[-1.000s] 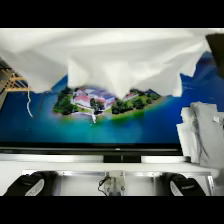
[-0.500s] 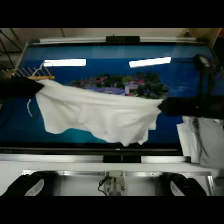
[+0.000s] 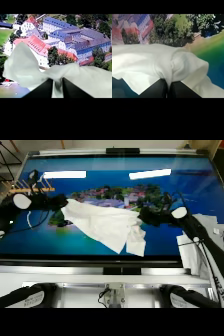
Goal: Fold the shirts.
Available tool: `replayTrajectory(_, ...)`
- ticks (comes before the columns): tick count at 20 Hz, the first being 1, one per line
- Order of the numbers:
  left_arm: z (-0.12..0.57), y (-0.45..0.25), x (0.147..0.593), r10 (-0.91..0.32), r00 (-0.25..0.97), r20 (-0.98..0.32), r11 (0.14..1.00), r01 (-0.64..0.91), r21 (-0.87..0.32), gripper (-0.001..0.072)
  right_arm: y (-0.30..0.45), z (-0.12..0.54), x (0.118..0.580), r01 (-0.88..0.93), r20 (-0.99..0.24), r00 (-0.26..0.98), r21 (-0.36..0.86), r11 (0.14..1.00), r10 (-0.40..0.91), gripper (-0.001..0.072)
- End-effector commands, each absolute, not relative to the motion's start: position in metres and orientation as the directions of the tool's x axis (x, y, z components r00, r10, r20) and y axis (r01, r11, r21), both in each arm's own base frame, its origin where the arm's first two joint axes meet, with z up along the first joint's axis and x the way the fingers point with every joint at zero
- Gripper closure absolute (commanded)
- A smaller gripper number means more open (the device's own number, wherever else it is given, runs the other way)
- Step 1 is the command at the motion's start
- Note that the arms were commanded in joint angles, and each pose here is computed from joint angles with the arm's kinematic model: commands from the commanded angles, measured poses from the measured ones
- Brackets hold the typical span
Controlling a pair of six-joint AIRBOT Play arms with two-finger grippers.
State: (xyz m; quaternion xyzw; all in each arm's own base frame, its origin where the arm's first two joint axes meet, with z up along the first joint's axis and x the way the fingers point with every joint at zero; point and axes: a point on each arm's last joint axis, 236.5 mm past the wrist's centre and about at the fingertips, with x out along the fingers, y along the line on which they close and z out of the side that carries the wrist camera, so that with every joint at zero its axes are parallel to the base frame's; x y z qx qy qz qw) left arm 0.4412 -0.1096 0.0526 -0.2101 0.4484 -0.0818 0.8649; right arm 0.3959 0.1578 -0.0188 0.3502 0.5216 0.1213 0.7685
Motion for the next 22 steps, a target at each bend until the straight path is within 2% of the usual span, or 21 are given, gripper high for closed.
replayTrajectory(1, 0.022, -0.123, 0.451, -0.389, 0.543, -0.744, 0.817, -0.169, -0.551, -0.0007, 0.161, -0.016, 0.414, 0.154, -0.654, 0.469, 0.722, 0.674, 0.593, 0.0268)
replayTrajectory(2, 0.026, -0.118, 0.444, -0.399, 0.511, -0.762, 0.826, -0.161, -0.540, -0.0013, 0.157, -0.003, 0.412, 0.083, -0.646, 0.455, 0.716, 0.693, 0.613, 0.0239)
replayTrajectory(4, 0.041, -0.105, 0.421, -0.431, 0.404, -0.807, 0.855, -0.105, -0.508, -0.0013, 0.137, 0.025, 0.396, -0.078, -0.666, 0.398, 0.660, 0.747, 0.631, 0.0239)
replayTrajectory(7, 0.051, -0.099, 0.360, -0.478, 0.165, -0.862, 0.863, -0.090, -0.496, -0.0012, 0.067, 0.023, 0.361, -0.110, -0.829, 0.316, 0.452, 0.885, 0.462, 0.0241)
replayTrajectory(9, 0.045, -0.118, 0.327, -0.491, 0.077, -0.868, 0.867, -0.052, -0.495, -0.0013, 0.032, 0.008, 0.338, -0.062, -0.904, 0.234, 0.354, 0.933, 0.358, 0.0240)
replayTrajectory(11, 0.020, -0.149, 0.294, -0.495, -0.009, -0.869, 0.869, -0.042, -0.494, -0.0013, 0.029, -0.002, 0.325, -0.049, -0.917, 0.179, 0.354, 0.934, 0.357, 0.0240)
replayTrajectory(13, -0.012, -0.190, 0.263, -0.523, -0.079, -0.849, 0.852, -0.059, -0.520, -0.0013, 0.039, -0.006, 0.322, -0.039, -0.903, 0.175, 0.393, 0.919, 0.393, 0.0241)
replayTrajectory(16, -0.045, -0.247, 0.244, -0.606, -0.034, -0.795, 0.792, -0.120, -0.599, -0.0013, 0.049, -0.006, 0.328, -0.027, -0.878, 0.204, 0.437, 0.899, 0.433, 0.0240)
replayTrajectory(19, -0.059, -0.269, 0.259, -0.636, 0.098, -0.766, 0.739, -0.211, -0.640, -0.0013, 0.049, -0.006, 0.329, -0.039, -0.876, 0.209, 0.436, 0.899, 0.434, 0.0241)
replayTrajectory(22, -0.072, -0.275, 0.274, -0.627, 0.153, -0.764, 0.717, -0.269, -0.643, -0.0013, 0.049, -0.006, 0.329, -0.040, -0.876, 0.209, 0.436, 0.899, 0.434, 0.0241)
